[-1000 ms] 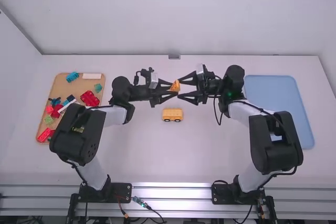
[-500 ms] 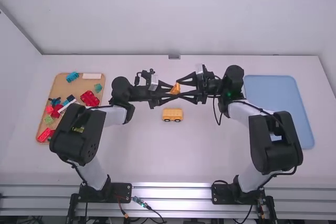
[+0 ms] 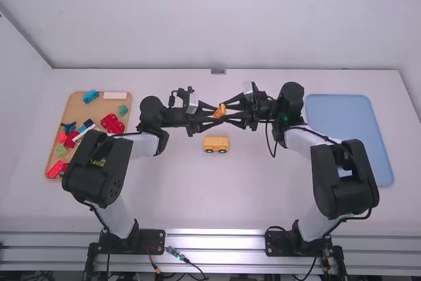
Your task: Assemble lego blocks to make yellow taxi
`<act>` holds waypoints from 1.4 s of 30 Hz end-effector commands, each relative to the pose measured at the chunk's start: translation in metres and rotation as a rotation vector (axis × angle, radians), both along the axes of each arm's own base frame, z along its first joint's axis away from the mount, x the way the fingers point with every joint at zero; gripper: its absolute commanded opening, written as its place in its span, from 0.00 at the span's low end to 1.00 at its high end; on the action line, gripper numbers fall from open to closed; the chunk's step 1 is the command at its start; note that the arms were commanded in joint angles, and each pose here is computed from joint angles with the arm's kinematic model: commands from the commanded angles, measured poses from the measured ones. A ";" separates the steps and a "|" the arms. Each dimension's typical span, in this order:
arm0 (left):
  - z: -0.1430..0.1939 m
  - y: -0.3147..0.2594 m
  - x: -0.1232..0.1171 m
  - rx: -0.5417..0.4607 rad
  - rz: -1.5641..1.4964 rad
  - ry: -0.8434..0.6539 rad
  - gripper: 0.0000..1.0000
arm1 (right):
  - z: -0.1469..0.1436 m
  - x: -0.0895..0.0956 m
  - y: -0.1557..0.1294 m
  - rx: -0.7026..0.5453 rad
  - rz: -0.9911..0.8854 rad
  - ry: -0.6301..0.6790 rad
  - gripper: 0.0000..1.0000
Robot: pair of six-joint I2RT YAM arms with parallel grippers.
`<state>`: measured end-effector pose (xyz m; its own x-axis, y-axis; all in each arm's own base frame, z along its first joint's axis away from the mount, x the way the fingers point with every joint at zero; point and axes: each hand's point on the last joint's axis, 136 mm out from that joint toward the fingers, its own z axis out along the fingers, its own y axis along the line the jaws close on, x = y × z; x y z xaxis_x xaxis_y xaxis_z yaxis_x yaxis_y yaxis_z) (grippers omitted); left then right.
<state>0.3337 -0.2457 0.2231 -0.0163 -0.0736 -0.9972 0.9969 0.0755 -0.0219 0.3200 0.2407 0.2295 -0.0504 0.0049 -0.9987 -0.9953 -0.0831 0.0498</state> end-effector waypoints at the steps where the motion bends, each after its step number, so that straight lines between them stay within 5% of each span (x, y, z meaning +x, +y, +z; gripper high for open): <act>1: -0.004 -0.002 -0.004 0.004 -0.016 -0.002 0.02 | 0.010 -0.003 -0.002 0.006 -0.001 -0.031 0.36; 12: -0.003 -0.002 -0.004 0.003 -0.013 -0.007 0.04 | 0.010 -0.005 0.001 0.006 0.010 -0.031 0.27; 18: -0.004 -0.001 -0.003 0.005 -0.013 -0.012 0.74 | 0.010 -0.005 0.003 0.007 0.005 -0.031 0.19; 19: -0.004 0.002 -0.001 0.006 -0.005 -0.012 0.99 | 0.010 -0.001 0.003 0.007 -0.013 -0.025 0.14; 26: -0.009 0.019 0.006 0.025 -0.001 0.030 0.99 | 0.008 0.009 0.002 0.006 -0.073 -0.020 0.04; 30: -0.010 0.046 0.017 0.046 0.003 0.035 0.99 | -0.005 0.042 0.000 -0.018 -0.263 0.095 0.00; 39: -0.026 0.134 0.081 0.090 0.275 0.219 0.99 | -0.032 0.073 0.013 -0.229 -0.412 0.205 0.00; 42: -0.054 0.168 0.112 0.203 0.502 0.332 0.99 | -0.038 0.075 0.020 -0.384 -0.440 0.193 0.00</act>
